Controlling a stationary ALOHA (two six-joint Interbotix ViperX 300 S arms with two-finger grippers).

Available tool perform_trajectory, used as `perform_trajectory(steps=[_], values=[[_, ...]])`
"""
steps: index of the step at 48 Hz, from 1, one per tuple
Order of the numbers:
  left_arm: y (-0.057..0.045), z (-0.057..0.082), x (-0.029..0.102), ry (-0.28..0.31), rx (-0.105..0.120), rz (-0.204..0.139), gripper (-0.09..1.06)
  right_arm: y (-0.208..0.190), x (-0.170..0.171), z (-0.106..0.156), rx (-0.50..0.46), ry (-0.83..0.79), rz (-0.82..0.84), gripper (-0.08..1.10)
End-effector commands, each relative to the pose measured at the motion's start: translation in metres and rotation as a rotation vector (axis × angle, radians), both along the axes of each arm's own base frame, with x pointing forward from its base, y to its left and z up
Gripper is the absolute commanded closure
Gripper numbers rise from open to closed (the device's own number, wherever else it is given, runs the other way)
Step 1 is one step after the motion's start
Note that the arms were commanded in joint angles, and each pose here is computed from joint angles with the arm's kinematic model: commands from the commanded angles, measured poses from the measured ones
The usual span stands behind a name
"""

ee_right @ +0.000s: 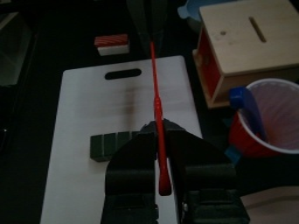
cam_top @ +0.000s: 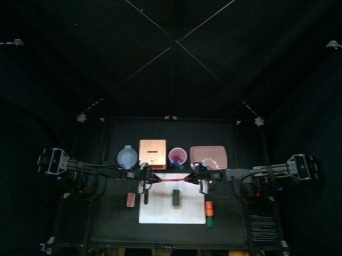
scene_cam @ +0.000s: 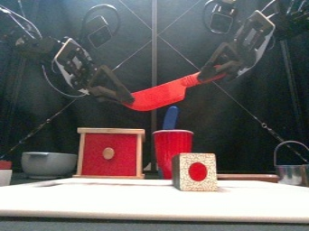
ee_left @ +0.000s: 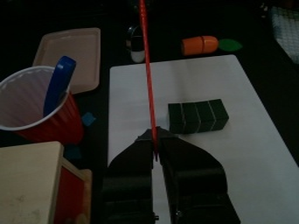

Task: Cut the sushi into 4 pieces with the knife
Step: Cut the sushi into 4 pieces

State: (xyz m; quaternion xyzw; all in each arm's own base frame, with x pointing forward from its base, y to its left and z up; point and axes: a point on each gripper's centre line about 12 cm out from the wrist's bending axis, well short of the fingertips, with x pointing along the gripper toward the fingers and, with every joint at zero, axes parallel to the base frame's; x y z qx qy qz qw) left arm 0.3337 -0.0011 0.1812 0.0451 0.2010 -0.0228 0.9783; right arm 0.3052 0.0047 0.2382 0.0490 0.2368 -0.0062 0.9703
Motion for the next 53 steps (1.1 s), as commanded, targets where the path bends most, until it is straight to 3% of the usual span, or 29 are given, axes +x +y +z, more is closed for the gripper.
perform_trajectory(steps=[1, 15, 24, 38, 53], values=[[-0.003, 0.005, 0.004, -0.035, 0.008, -0.019, 0.62, 0.006, 0.003, 0.001, 0.041, 0.025, -0.007, 0.84], [-0.023, -0.011, 0.006, 0.0, 0.016, -0.084, 0.62, 0.016, 0.009, -0.024, 0.088, 0.245, -0.025, 0.85], [-0.033, -0.021, 0.013, -0.024, 0.005, -0.114, 0.62, 0.022, 0.016, -0.036, 0.078, 0.302, -0.012, 0.85], [-0.037, -0.04, 0.022, -0.039, -0.031, -0.104, 0.62, 0.025, 0.019, -0.06, 0.071, 0.385, -0.007, 0.85], [-0.037, -0.045, 0.026, -0.03, -0.037, -0.097, 0.62, 0.026, 0.016, -0.076, 0.067, 0.435, -0.009, 0.85]])
